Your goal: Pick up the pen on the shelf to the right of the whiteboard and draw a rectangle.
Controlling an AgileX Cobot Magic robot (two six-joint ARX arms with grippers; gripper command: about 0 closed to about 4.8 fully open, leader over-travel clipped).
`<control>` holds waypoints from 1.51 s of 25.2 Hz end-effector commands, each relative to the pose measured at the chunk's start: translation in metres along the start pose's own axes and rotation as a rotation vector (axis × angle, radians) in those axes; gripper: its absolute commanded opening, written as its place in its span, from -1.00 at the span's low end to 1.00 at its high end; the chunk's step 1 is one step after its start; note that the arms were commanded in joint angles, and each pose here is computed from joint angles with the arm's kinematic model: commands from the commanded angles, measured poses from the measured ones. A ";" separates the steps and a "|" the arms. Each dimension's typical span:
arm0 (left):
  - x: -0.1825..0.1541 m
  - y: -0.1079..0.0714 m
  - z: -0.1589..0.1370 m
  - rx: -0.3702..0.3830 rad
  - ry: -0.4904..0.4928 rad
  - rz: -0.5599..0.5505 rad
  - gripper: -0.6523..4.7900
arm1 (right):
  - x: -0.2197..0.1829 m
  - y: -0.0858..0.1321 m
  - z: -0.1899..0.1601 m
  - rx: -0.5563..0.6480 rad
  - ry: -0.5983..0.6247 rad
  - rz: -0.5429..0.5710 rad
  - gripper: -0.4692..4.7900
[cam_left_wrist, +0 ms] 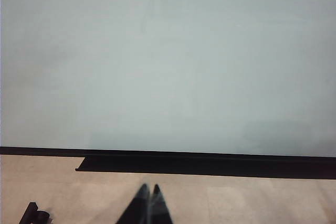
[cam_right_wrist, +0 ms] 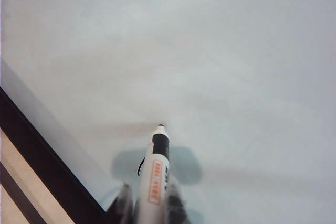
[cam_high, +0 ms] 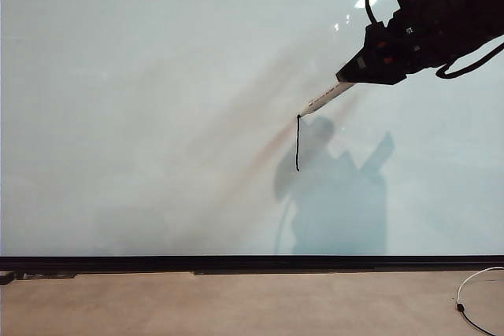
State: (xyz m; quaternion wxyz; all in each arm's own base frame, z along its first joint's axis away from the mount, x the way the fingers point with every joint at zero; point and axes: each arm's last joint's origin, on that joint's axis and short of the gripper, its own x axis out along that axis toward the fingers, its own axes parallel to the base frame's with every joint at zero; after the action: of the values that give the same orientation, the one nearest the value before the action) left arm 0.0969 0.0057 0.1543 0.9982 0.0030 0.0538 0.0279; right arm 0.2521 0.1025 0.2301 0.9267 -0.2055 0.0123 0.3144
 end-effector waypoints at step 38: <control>0.000 0.000 0.002 0.001 -0.013 0.002 -0.78 | -0.019 0.024 -0.020 0.216 -0.073 0.065 -0.84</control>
State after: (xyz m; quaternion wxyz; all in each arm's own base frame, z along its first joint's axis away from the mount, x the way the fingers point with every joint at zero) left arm 0.0969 0.0057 0.1543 0.9982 0.0030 0.0538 0.0279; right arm 0.2264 0.1011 0.2001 0.9276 -0.1203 0.0503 0.3501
